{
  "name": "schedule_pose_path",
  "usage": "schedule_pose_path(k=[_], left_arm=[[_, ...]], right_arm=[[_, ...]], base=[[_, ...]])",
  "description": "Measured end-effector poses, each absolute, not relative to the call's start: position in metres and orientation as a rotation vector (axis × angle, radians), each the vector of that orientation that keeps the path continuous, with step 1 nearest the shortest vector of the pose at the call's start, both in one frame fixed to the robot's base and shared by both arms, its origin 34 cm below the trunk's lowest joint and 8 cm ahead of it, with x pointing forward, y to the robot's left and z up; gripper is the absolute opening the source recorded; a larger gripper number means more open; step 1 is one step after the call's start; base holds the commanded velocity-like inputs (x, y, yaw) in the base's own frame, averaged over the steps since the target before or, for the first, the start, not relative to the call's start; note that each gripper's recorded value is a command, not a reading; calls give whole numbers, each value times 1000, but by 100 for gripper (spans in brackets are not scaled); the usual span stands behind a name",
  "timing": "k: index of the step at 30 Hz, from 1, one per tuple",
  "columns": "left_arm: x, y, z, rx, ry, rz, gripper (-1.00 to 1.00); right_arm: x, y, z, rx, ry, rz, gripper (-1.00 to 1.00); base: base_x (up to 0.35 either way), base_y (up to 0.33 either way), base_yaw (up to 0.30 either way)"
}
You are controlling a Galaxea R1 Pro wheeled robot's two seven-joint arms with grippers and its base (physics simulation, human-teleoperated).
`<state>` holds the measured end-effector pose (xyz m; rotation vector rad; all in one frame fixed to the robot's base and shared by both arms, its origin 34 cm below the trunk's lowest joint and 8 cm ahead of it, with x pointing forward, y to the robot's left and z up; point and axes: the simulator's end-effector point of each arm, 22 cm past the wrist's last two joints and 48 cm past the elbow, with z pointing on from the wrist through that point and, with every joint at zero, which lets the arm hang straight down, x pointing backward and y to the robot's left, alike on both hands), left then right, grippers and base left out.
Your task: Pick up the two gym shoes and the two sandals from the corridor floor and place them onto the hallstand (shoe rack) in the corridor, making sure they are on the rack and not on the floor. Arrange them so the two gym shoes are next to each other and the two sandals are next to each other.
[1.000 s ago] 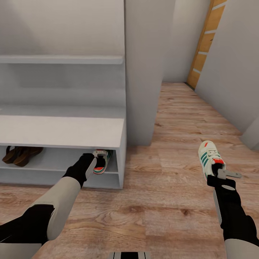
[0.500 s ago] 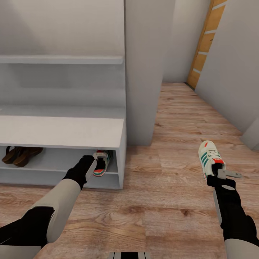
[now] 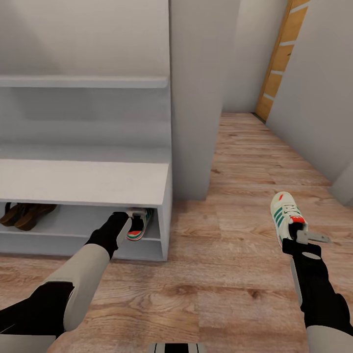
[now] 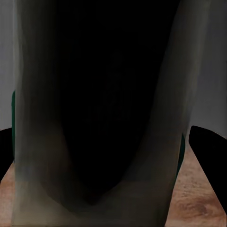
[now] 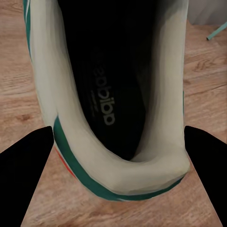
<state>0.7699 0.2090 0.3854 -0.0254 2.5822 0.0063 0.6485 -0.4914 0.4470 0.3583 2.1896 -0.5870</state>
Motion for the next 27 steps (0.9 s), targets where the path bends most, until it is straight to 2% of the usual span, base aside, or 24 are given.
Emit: schedule_pose_path(k=[22,27], left_arm=[[766,209,381,-26,2589,6,-100],[766,209,381,-27,2591,5,-100]], right_arm=[[649,-491,447,358,2189,-587,-100],[649,-491,447,358,2189,-587,-100]], base=[[7,0,0],[155,-36,0]])
